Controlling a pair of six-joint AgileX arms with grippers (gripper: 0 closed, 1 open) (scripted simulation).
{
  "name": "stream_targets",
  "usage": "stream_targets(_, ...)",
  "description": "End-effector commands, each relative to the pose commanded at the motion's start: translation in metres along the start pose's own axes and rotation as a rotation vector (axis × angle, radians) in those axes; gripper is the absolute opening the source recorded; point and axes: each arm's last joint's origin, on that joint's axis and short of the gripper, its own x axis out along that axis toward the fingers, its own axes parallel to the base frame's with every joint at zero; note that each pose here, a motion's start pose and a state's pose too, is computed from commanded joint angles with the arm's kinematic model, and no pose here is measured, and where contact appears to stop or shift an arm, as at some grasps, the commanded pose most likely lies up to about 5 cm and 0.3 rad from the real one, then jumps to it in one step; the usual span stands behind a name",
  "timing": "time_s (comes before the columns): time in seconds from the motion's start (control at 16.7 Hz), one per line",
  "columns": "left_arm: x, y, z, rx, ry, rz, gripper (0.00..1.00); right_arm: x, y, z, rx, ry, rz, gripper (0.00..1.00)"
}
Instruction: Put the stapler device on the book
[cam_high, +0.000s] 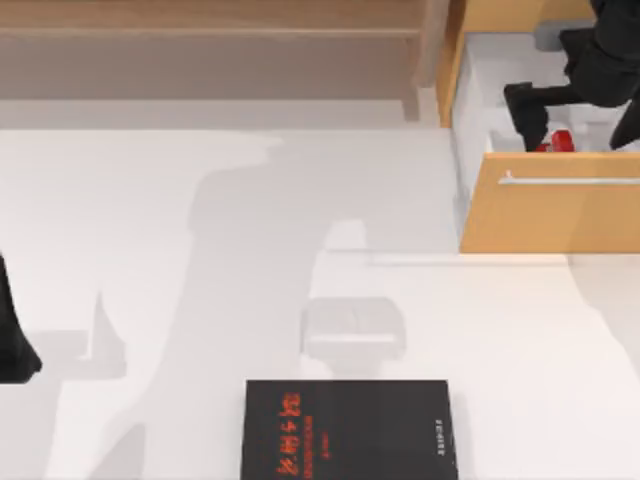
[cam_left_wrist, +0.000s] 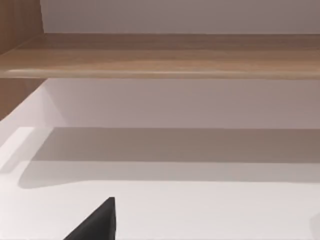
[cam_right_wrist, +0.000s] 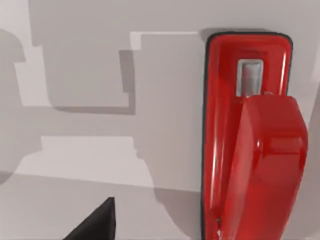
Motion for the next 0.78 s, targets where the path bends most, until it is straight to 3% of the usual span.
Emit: stream_targets(0.78, 0.000, 0.000, 0.000, 0.000, 0.000, 0.000, 1.00, 0.038, -0.001, 0.001, 0.000, -0.001, 0.000, 1.00)
